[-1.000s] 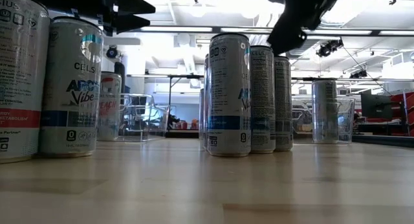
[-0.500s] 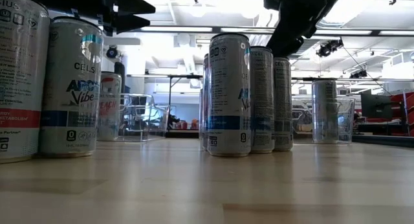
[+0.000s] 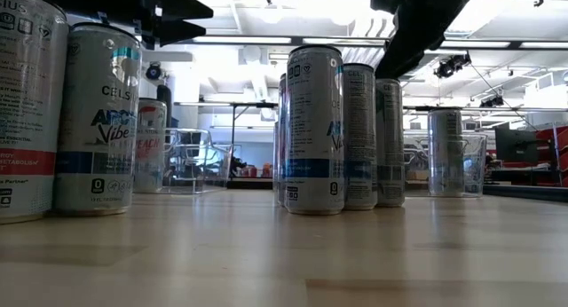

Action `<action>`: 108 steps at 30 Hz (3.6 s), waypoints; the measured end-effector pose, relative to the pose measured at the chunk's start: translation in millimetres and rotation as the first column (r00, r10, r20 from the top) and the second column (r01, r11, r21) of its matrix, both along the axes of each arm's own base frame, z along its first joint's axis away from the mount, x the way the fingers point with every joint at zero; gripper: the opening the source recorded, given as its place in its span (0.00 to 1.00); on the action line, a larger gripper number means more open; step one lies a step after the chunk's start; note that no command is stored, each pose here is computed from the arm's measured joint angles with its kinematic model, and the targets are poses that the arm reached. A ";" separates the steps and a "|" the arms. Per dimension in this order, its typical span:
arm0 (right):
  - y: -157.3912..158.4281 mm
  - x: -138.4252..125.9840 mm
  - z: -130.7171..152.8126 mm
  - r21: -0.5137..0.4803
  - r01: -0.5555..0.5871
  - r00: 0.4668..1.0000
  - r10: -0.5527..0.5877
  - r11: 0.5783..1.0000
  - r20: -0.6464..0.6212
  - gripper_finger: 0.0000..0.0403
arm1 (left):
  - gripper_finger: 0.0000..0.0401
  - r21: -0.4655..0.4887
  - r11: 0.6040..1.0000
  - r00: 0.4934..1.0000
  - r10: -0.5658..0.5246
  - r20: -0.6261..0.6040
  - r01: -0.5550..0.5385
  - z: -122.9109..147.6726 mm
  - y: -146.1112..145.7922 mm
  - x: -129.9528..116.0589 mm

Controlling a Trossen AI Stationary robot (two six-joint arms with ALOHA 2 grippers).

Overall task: Sort soda cans
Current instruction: Put the white-pink soda can into the top left transparent bin

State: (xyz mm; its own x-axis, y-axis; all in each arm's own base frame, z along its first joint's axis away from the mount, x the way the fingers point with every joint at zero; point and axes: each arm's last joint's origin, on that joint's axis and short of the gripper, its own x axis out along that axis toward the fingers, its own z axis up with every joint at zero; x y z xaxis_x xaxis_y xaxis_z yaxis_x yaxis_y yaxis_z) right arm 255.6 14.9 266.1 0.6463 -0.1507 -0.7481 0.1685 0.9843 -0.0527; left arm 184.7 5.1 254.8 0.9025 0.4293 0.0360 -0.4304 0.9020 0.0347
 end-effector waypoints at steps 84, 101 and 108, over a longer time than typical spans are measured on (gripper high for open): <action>0.7 -13.7 -4.4 0.004 0.064 0.992 -0.063 0.998 -0.112 0.58 | 0.74 0.000 1.000 1.000 -0.001 -0.001 0.001 -0.1 -0.1 0.0; -17.5 -13.8 74.4 -0.173 0.096 0.989 -0.074 0.980 0.127 0.58 | 0.74 0.002 0.999 0.999 -0.046 -0.001 0.046 -0.1 -1.3 0.5; -44.0 22.7 77.8 -0.166 -0.026 0.983 0.055 0.986 0.176 0.58 | 0.74 0.005 0.992 0.992 -0.123 -0.001 0.123 0.0 -3.4 1.4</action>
